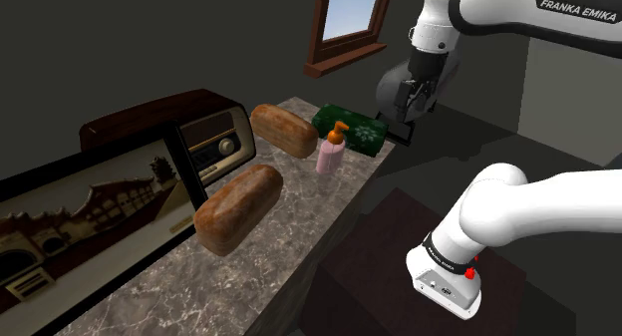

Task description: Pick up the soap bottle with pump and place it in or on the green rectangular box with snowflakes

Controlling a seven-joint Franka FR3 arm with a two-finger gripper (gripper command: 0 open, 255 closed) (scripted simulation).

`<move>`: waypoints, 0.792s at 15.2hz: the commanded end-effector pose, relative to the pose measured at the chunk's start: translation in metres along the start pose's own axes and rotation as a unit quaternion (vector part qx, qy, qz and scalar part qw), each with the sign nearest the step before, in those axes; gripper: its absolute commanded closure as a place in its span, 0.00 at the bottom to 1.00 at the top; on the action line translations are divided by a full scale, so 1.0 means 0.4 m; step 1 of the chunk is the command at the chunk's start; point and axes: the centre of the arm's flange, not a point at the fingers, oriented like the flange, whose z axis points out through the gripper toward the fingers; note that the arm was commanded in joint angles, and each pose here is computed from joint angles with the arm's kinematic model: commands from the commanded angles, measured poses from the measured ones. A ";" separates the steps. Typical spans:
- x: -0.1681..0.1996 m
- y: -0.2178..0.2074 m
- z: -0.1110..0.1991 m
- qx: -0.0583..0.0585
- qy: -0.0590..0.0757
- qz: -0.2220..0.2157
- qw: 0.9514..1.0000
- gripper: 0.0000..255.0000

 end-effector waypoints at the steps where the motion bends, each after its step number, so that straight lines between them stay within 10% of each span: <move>1: 0.000 0.000 0.000 0.000 0.000 0.000 1.000 0.00; 12: 0.280 -0.080 0.191 -0.045 0.035 0.004 0.998 0.00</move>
